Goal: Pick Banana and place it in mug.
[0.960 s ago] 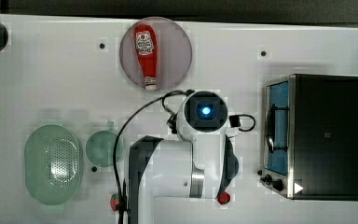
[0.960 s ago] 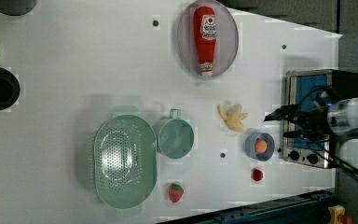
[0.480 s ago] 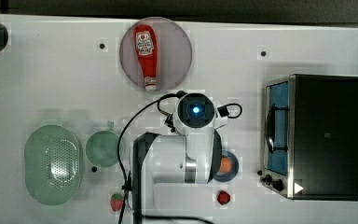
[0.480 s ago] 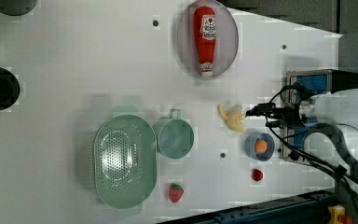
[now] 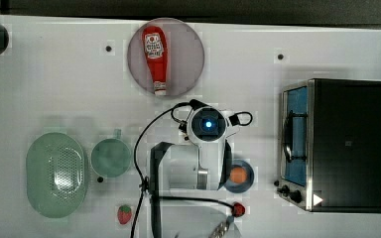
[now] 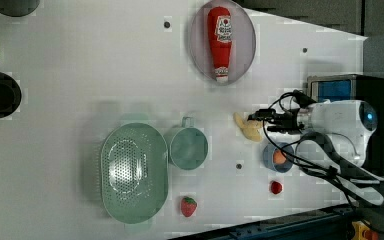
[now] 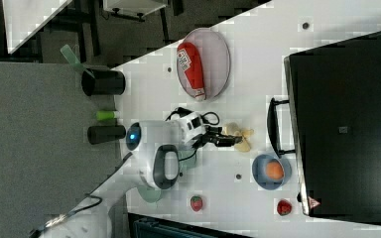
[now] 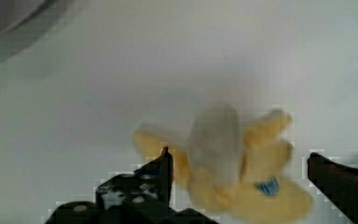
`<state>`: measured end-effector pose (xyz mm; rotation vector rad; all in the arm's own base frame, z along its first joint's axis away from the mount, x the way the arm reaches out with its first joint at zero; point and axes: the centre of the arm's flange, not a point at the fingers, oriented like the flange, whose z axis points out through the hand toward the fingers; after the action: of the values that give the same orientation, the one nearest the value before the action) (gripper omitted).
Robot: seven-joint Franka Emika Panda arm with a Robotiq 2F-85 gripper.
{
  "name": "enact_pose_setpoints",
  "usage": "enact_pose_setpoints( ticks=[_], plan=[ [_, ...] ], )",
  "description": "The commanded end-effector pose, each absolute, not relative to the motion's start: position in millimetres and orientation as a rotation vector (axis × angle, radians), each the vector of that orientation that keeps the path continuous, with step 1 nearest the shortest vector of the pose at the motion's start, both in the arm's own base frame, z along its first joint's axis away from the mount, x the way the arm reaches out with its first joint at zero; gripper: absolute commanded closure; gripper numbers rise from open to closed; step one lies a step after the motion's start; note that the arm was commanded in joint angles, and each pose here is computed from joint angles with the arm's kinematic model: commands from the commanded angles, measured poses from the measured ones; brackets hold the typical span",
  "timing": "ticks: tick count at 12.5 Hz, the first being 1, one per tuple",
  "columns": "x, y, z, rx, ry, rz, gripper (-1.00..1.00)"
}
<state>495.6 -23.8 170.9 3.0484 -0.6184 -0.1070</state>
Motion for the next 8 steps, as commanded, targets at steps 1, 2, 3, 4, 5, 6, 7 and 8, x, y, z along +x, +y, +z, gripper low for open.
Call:
enact_pose_setpoints(
  ticks=[1, 2, 3, 4, 5, 6, 7, 8],
  plan=[
    [493, -11, 157, 3.072, -0.554, -0.055, -1.0],
    [491, -10, 150, 3.073, -0.55, -0.053, -1.0],
    [489, -8, 145, 3.075, -0.544, -0.063, -1.0],
    [486, -7, 141, 3.075, -0.542, -0.069, -1.0],
    [486, -6, 141, 3.076, -0.539, -0.067, -0.92],
    [486, -6, 141, 3.077, -0.539, -0.066, -0.69],
    [484, -7, 140, 3.075, -0.541, -0.071, -0.42],
    [485, -6, 140, 3.077, -0.539, -0.063, -0.19]
  ],
)
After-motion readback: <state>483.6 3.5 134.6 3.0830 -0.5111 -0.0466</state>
